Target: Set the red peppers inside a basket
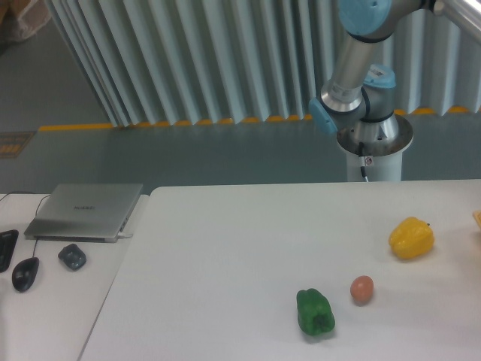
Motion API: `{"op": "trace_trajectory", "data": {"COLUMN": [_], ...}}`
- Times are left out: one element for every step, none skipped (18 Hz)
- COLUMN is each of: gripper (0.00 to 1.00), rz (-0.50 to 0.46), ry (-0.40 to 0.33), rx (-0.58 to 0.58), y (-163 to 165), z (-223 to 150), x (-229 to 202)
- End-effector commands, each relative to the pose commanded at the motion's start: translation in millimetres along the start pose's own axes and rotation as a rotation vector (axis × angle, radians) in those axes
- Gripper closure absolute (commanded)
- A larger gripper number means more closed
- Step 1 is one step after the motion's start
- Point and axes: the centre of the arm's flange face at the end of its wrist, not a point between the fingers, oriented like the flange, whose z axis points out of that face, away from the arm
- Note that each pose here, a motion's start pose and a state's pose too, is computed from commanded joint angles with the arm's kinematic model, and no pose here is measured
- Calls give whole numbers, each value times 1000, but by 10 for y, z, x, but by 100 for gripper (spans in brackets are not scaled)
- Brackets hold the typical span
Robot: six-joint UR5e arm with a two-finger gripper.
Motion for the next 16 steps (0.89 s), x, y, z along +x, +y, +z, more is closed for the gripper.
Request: {"op": "trace_trajectory", "data": {"gripper": [0,0,0,0,0,0,0,0,0,0,0,0,0,0,0,0], "rz": [6,4,1,-4,-2,16,33,51,67,67,45,20,9,11,15,18], "ry": [5,7,2,-2,-3,-11,-25,-17,-1,0,8,21,31,36,44,45], "rx": [-12,-18,-6,-5,6,20,25,30,37,40,41,42,44,43,43,46], "y": [-111,-196,-327,-396,-466,-622,-748,-876,-991,-1077,-1170,-1229,-1259,-1274,-1290,-1318], "z": [7,12,-15,-44,-64,-131,-247,-287,-275,-315,-333,-330,-337,-355,-381,-394], "x": [21,30,43,51,64,88,127,184,241,273,309,350,375,396,437,462]}}
